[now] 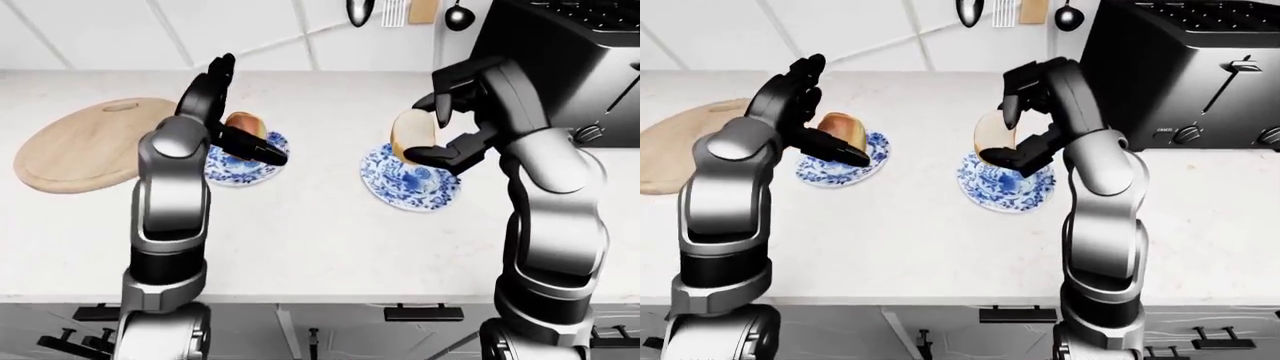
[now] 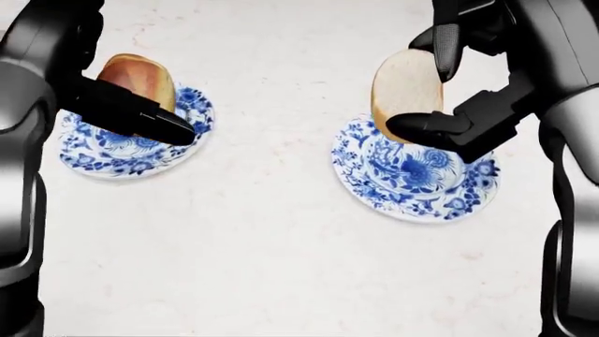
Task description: Place all breads on the cutting board.
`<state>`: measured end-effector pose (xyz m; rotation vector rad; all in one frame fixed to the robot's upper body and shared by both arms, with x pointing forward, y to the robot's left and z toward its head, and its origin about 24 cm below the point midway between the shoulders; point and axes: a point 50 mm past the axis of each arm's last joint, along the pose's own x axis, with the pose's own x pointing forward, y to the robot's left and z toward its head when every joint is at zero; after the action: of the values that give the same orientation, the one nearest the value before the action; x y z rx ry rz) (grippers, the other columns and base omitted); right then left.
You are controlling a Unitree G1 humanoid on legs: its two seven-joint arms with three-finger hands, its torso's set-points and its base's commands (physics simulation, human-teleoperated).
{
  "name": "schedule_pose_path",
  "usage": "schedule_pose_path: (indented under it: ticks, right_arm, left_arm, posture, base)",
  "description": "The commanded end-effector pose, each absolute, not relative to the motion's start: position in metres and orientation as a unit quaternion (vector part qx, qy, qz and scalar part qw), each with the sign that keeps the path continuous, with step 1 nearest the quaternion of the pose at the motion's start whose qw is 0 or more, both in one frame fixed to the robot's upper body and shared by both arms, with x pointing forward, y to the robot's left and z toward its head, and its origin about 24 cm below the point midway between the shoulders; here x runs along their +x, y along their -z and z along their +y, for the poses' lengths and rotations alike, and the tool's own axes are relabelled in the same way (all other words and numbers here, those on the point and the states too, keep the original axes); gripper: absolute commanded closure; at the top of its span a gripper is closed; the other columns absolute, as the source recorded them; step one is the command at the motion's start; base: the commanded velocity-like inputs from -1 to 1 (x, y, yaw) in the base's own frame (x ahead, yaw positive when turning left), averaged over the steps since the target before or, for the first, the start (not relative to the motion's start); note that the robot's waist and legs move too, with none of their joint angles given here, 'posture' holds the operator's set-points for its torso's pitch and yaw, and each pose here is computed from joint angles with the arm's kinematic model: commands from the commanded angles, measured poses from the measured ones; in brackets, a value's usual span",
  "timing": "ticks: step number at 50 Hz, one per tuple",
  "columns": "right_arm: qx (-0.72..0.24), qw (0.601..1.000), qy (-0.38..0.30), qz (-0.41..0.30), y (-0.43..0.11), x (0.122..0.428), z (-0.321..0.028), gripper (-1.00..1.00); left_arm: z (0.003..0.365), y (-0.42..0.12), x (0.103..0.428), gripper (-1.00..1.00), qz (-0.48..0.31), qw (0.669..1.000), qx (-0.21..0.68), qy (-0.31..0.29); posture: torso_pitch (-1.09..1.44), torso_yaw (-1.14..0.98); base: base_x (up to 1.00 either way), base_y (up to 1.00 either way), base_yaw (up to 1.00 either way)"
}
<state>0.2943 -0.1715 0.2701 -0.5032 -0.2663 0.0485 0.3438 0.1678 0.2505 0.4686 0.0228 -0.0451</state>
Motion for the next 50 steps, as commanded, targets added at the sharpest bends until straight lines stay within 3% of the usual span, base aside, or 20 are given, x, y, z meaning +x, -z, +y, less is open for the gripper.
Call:
schedule_pose_path:
  ticks: [1,35,42,50]
  right_arm:
    - [-0.255,0.952,-0.013,-0.169,-0.284,0.288,-0.171,1.0]
    - [-0.251,0.954,-0.009,-0.163,-0.278,0.292,-0.174,1.0]
    - [-0.25,0.955,-0.009,-0.16,-0.274,0.292,-0.174,1.0]
    - [-0.249,0.956,-0.009,-0.158,-0.269,0.293,-0.175,1.0]
  left_arm:
    - [0.169,-0.273,0.341,-1.0,-0.037,0.967,0.251,0.003]
    - [0.175,-0.246,0.377,-1.0,0.015,0.961,0.276,-0.007]
    - [0.176,-0.238,0.383,-0.47,0.025,0.959,0.283,-0.008]
    - [0.177,-0.236,0.384,-0.12,0.026,0.957,0.29,-0.011]
  posture:
    - [0.0,0.0]
    - [0.0,0.0]
    - [0.0,0.0]
    - [0.0,0.0]
  base:
    - [0.0,0.0,0.0]
    - [0.0,0.0,0.0]
    - [0.0,0.0,0.0]
    - [0.0,0.0,0.0]
